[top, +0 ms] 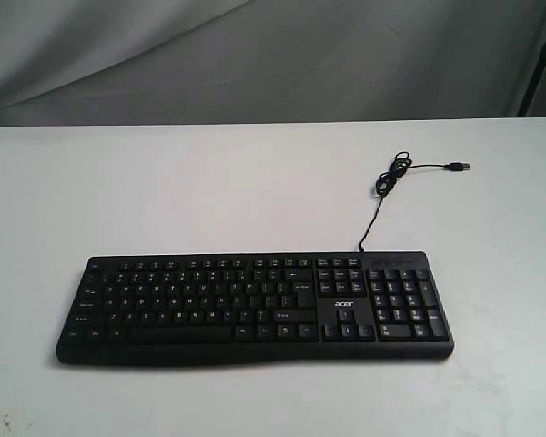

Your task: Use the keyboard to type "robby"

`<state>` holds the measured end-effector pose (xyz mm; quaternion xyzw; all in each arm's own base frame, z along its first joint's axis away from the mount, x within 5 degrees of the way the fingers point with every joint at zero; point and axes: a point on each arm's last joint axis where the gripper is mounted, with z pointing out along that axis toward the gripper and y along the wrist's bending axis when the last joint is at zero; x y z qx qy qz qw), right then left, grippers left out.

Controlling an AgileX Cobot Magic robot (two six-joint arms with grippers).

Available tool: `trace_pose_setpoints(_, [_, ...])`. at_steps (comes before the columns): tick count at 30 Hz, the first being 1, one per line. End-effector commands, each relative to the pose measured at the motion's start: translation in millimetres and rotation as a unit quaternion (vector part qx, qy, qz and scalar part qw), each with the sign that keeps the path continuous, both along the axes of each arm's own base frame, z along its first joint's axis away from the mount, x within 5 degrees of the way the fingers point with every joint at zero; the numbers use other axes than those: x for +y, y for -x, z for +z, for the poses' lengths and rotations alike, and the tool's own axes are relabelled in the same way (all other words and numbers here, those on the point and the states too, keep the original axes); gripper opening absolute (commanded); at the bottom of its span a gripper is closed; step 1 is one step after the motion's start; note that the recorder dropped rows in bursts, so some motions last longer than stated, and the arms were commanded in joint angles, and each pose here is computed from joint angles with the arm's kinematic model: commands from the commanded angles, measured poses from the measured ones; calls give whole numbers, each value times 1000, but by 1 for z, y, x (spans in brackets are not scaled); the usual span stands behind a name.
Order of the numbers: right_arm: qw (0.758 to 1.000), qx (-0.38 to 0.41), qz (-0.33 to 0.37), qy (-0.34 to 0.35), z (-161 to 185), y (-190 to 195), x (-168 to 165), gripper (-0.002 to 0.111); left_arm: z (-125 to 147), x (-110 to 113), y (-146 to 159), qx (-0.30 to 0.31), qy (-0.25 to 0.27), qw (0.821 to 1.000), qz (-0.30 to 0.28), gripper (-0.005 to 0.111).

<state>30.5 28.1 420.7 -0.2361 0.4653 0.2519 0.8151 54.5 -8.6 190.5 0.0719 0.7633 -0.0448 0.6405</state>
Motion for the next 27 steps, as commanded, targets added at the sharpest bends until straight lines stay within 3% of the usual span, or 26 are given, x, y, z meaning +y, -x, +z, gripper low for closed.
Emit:
trace_pose_setpoints(1, [980, 135, -137, -56, -62, -34, -4, 0, -1, 0, 0, -3, -1, 1000, -2, 0])
trace_pose_setpoints(4, [944, 223, -228, -81, -115, -50, -14, 0, -1, 0, 0, -3, -1, 1000, -2, 0])
trace_pose_setpoints(6, [914, 266, -270, -146, -147, -47, -26, 0, -1, 0, 0, -3, -1, 1000, -2, 0])
trace_pose_setpoints(9, [890, 258, -270, -261, -152, -34, -35, 0, -1, 0, 0, -3, -1, 1000, -2, 0])
trace_pose_setpoints(10, [893, 241, -266, -273, -149, -28, -36, 0, -1, 0, 0, -3, -1, 1000, -2, 0])
trace_pose_setpoints(12, [917, 213, -256, -219, -153, -21, -31, 0, -1, 0, 0, -3, -1, 1000, -2, 0])
trace_pose_setpoints(15, [931, 203, -260, -154, -171, -18, -26, 0, -1, 0, 0, -3, -1, 1000, -2, 0])
trace_pose_setpoints(20, [923, 237, -282, -114, -198, -24, -26, 0, -1, 0, 0, -3, -1, 1000, -2, 0])
trace_pose_setpoints(27, [910, 269, -277, -152, -206, -25, -26, 0, -1, 0, 0, -3, -1, 1000, -2, 0])
